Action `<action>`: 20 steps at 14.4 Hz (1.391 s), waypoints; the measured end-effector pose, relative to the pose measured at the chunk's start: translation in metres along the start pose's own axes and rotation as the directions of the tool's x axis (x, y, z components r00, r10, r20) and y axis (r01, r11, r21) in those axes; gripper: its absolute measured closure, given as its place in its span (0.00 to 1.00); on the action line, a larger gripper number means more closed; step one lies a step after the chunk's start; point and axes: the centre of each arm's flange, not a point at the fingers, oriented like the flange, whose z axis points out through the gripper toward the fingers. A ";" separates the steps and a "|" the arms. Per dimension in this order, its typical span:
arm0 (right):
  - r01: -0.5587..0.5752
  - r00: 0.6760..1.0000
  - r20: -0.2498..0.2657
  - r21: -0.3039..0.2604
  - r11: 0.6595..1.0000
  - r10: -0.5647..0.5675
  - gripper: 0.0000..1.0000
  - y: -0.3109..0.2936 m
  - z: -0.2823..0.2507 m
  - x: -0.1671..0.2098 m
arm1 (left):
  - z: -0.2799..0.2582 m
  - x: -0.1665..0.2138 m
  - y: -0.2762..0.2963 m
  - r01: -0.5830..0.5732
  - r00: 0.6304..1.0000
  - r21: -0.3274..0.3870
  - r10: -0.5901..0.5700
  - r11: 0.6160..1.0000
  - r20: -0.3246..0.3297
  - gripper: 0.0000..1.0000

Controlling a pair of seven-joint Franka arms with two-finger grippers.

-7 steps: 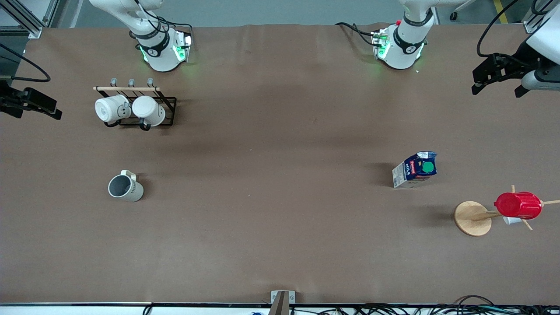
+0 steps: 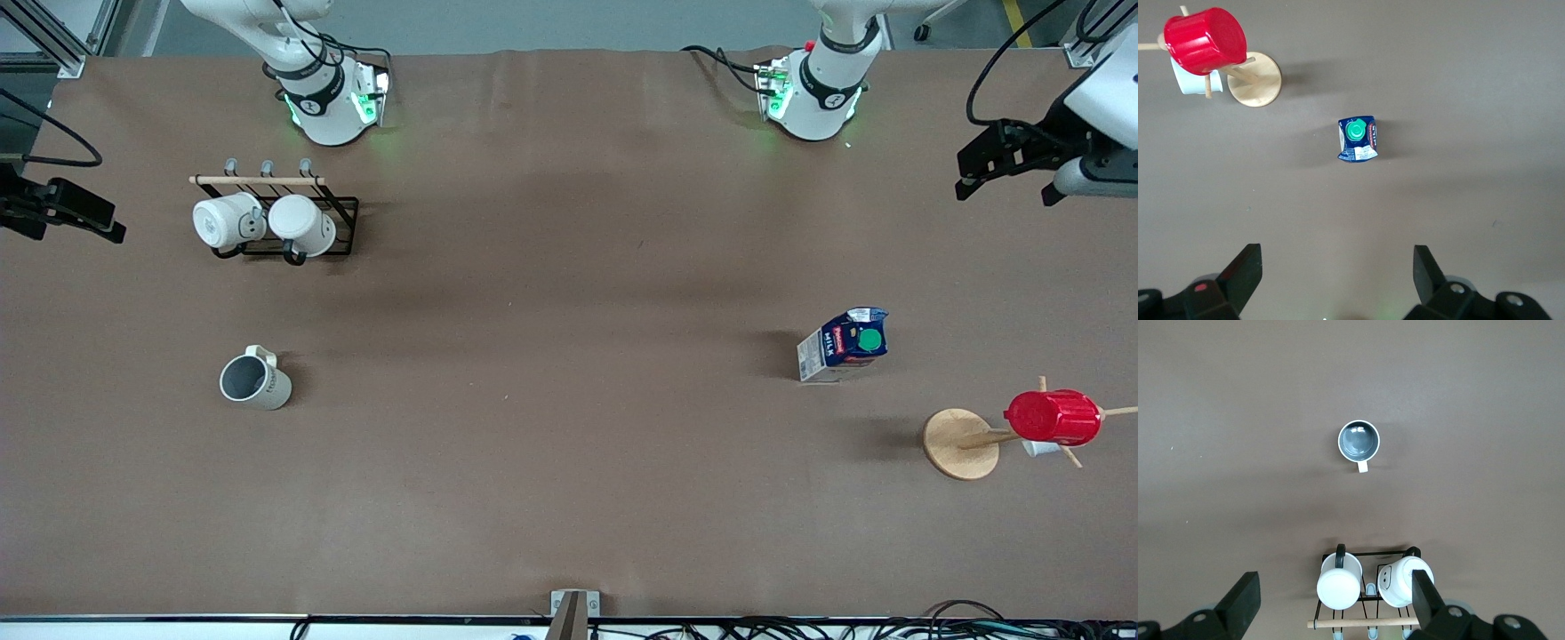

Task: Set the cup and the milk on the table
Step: 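Reach the right gripper to the white mug while the left gripper reaches the milk, then grasp the white mug with the right gripper while the left gripper grasps the milk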

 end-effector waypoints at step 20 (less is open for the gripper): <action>0.086 0.990 -0.110 -0.072 0.994 -0.094 0.00 0.063 0.379 0.087 | 0.274 0.074 -0.014 0.047 0.995 -0.025 -0.045 0.999 0.089 0.00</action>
